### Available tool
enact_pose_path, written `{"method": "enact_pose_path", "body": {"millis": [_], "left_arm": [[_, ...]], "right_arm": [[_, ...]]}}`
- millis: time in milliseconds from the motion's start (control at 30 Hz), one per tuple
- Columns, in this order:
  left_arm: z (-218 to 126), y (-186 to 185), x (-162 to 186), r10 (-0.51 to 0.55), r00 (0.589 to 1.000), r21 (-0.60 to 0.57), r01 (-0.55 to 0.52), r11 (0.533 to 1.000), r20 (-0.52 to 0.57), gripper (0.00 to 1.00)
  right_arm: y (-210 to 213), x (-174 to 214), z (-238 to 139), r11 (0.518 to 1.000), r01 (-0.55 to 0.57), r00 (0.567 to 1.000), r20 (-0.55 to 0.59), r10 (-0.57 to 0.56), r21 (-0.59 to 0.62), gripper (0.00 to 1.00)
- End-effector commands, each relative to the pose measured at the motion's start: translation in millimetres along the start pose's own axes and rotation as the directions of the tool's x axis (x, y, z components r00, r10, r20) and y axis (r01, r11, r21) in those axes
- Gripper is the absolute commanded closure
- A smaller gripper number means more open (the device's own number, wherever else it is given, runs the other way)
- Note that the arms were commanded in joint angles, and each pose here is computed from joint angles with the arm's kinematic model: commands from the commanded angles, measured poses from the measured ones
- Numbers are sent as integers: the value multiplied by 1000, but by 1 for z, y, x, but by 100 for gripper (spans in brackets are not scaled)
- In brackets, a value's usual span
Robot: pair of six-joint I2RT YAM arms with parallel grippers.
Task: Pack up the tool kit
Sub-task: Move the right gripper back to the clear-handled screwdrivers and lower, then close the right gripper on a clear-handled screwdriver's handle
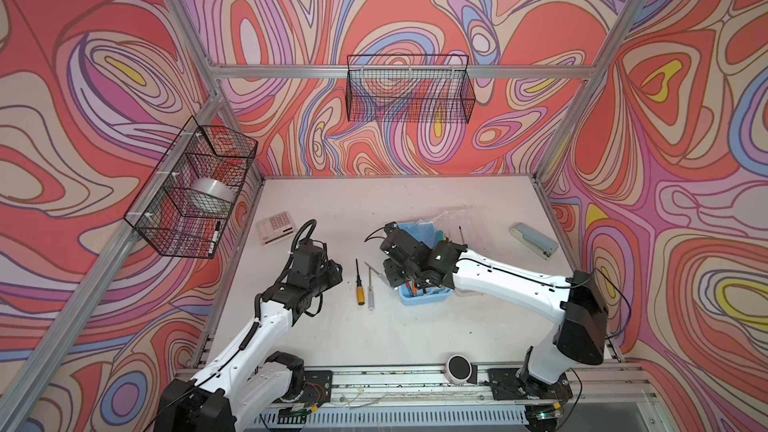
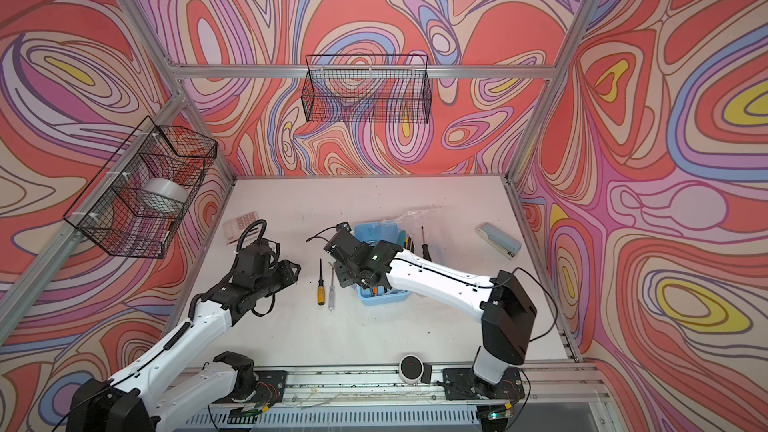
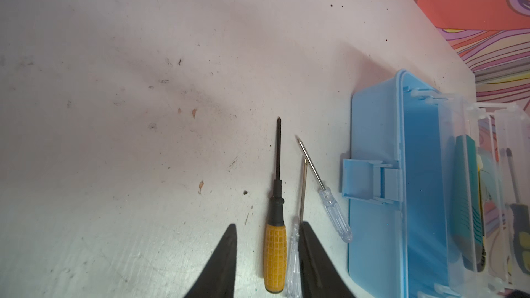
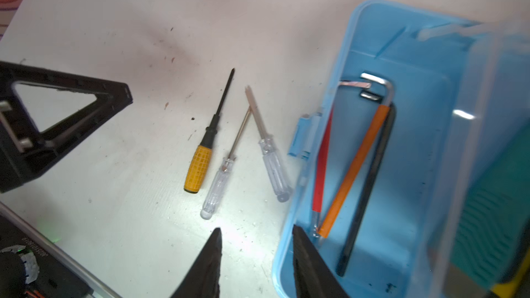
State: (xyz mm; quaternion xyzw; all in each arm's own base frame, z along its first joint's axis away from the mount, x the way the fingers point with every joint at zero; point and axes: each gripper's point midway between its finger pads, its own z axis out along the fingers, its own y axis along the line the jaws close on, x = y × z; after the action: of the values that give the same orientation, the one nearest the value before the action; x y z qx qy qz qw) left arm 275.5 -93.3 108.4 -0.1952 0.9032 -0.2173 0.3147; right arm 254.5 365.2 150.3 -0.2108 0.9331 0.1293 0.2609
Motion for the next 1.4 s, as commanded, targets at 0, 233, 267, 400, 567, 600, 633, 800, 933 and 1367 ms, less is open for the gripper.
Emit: {"method": "enact_pose_path", "body": {"millis": [0,233,267,400,567,600,633,800,933,1367], "left_arm": [[4,4,12,-16,999,24,17,1000,-32,64],[13,9,23,-33,998,33,35,999,-57,64],[14,10,24,-33,998,32,35,999,-59,64],[18,11,26,-33,997,30,35,999,-71,64],[21,12,28,-36,996,32,38,999,-77,64],[22,12,29,-34,996,29,36,999,-79,65],[22,13,29,-33,996,28,35,999,-79,64],[24,13,30,-32,996,29,35,999,-85,64],[26,13,31,-32,995,29,35,999,-89,65],[30,14,33,-35,994,24,37,999,-99,65]], "right_arm": [[22,4,21,998,-21,999,-28,19,-60,59],[33,23,57,997,-11,994,-106,3,-75,59],[33,25,61,997,-9,993,-117,0,-73,59],[36,34,76,997,-5,989,-151,-6,-74,59],[34,43,91,999,1,983,-182,-11,-53,59],[33,45,94,999,4,981,-191,-13,-48,59],[34,46,96,999,4,981,-193,-13,-47,59],[31,52,107,1000,9,977,-215,-15,-27,61],[29,56,112,1000,9,974,-225,-11,-12,62],[19,66,123,999,22,967,-255,-10,44,70]]}}
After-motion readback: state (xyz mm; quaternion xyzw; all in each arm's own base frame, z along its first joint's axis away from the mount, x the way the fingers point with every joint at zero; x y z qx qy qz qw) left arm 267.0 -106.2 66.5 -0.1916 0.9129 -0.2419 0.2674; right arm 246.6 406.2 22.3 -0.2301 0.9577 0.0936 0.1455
